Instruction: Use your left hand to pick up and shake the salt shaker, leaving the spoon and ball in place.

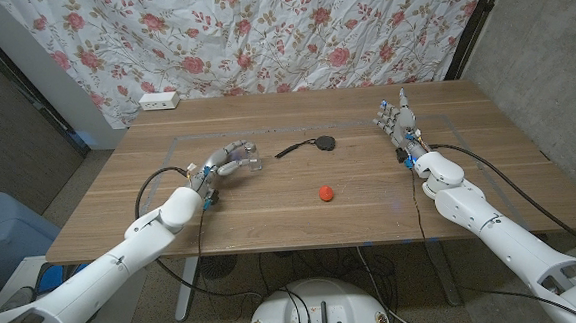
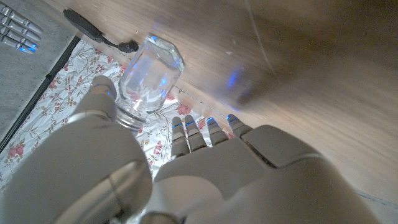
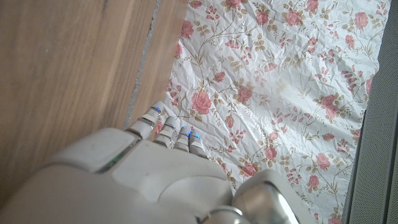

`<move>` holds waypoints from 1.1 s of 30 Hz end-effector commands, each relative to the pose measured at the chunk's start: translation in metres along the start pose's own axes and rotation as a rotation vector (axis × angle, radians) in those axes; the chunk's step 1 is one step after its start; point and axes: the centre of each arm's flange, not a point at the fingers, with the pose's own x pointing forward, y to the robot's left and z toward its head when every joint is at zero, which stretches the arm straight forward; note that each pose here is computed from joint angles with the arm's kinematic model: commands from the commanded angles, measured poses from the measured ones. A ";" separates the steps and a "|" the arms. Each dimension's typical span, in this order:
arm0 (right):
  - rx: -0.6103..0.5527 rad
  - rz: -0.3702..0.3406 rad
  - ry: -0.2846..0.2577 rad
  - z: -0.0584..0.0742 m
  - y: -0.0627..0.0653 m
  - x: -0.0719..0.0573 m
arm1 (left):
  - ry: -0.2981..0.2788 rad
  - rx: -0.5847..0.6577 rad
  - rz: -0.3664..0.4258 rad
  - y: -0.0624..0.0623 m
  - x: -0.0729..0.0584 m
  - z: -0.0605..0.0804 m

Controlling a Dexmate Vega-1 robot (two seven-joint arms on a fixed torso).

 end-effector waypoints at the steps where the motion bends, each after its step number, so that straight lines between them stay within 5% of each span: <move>1: 0.000 0.000 0.000 0.000 0.000 0.000 | -0.058 -0.052 -0.061 0.008 0.001 0.006; 15: 0.000 0.000 0.000 0.000 0.000 0.000 | -0.089 -0.173 -0.040 0.015 0.007 0.016; 33: 0.000 0.000 0.000 0.000 0.000 0.000 | -0.079 -0.307 -0.008 0.021 0.022 0.012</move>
